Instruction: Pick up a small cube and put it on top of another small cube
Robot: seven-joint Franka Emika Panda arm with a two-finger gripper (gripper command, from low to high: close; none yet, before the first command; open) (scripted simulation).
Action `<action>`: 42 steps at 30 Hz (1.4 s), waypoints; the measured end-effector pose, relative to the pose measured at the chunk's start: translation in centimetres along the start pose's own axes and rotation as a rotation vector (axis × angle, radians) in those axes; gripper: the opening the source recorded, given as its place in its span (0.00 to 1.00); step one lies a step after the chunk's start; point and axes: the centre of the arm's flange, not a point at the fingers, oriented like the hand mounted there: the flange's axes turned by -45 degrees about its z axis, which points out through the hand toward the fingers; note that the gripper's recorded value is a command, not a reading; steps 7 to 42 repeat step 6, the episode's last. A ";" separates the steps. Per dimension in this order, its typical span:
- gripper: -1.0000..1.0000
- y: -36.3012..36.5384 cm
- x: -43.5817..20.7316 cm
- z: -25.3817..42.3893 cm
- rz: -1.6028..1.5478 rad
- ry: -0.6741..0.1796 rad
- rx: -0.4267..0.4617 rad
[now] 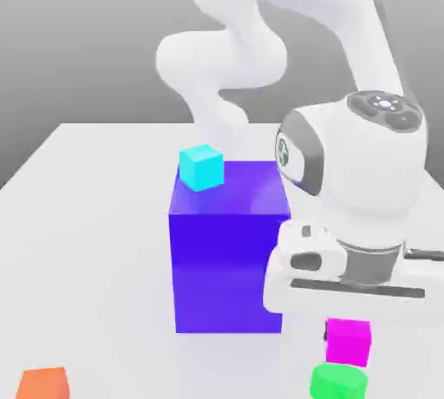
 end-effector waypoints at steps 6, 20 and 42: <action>1.00 0.0 0.0 0.5 0.000 -0.001 -0.001; 1.00 0.0 0.0 0.5 0.000 -0.001 -0.001; 1.00 0.0 0.0 0.5 0.000 -0.001 -0.001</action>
